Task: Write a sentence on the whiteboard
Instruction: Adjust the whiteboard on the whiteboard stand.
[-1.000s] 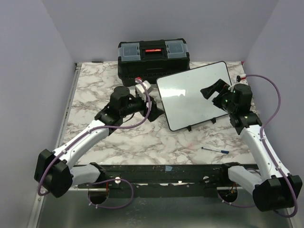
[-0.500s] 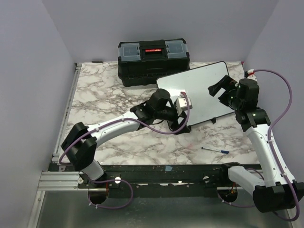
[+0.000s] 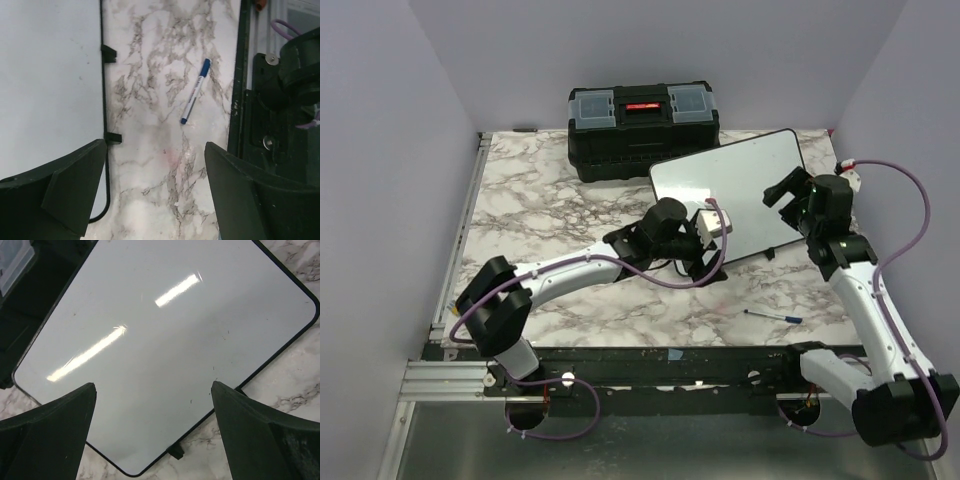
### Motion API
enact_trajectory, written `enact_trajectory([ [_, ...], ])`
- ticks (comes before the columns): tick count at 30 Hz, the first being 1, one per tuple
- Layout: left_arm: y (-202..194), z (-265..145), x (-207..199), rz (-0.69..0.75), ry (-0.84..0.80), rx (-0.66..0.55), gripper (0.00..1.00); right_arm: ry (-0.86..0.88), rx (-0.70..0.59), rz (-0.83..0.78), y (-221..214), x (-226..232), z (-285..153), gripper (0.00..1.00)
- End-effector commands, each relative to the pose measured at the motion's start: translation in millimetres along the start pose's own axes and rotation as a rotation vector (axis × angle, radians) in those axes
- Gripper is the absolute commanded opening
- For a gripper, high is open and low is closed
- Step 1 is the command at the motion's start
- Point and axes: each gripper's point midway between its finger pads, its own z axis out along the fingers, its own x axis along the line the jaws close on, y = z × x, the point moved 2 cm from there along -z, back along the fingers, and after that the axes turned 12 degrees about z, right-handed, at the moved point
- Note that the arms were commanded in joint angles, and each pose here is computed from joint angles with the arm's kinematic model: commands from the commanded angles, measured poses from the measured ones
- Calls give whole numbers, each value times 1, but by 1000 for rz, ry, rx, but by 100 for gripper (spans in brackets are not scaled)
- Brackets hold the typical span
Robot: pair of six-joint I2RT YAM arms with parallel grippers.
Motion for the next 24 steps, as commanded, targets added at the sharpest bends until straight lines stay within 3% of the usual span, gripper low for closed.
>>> enact_trajectory([
  [1, 22, -30, 24, -12, 232, -61, 82, -8, -56, 58, 10, 13, 39, 100],
  [5, 16, -59, 43, -97, 341, -89, 82, -11, -26, 45, 13, 32, 74, 100],
  [12, 0, -107, 72, -234, 455, -169, 82, -89, -104, 5, 46, 36, 117, 100],
  [19, -19, -127, 98, -352, 520, -204, 82, -192, -124, 20, 75, 1, 159, 100],
  [24, -21, -128, 113, -420, 512, -244, 82, -198, -78, 115, 99, -33, 187, 100],
])
